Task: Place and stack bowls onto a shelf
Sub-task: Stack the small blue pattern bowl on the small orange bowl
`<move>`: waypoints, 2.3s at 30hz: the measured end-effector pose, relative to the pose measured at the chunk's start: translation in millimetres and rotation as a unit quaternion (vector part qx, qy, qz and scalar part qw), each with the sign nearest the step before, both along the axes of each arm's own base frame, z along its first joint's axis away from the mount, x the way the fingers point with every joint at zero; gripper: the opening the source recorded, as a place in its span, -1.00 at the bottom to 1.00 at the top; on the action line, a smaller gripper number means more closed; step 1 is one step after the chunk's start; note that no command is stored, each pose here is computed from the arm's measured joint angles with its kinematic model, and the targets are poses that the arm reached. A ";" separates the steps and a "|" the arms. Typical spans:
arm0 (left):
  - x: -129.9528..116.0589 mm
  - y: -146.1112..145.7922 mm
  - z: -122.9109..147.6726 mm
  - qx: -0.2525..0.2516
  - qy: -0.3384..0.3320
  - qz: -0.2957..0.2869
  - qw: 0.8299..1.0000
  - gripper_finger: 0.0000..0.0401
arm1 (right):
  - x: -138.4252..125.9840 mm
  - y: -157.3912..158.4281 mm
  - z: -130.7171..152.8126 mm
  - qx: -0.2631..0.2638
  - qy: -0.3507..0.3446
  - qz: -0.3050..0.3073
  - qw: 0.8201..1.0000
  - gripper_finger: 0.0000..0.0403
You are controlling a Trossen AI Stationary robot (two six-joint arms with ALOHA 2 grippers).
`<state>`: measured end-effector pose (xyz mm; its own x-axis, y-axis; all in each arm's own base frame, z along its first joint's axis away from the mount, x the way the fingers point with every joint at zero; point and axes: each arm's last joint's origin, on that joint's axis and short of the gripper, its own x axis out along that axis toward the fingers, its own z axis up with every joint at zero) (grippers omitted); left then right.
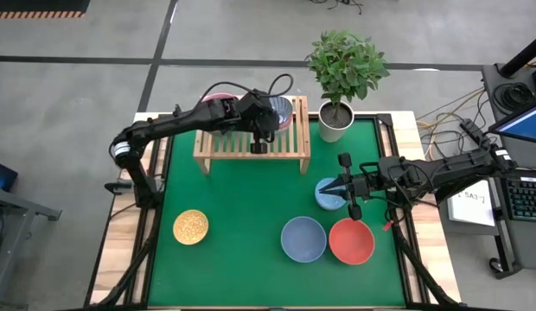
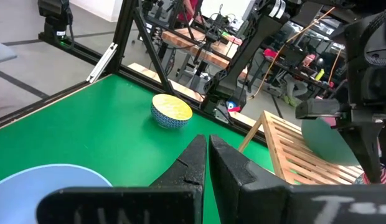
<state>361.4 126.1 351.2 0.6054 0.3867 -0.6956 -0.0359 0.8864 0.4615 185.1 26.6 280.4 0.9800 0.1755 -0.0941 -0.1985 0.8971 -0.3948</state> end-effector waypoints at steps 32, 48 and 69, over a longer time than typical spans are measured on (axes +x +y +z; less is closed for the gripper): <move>-100.0 -169.4 5.9 -0.174 -0.180 -0.034 0.968 -0.47 | 23.5 -1.6 -21.0 0.099 0.059 -0.100 0.988 -0.96; -151.2 -219.6 -23.4 -0.141 -0.279 0.022 0.950 -0.47 | 69.7 -58.5 33.8 0.097 -0.045 -0.313 0.944 -0.96; -156.2 -232.3 -26.1 -0.149 -0.275 0.009 0.950 -0.47 | 152.0 -140.9 29.7 0.105 0.099 -0.419 0.896 -0.96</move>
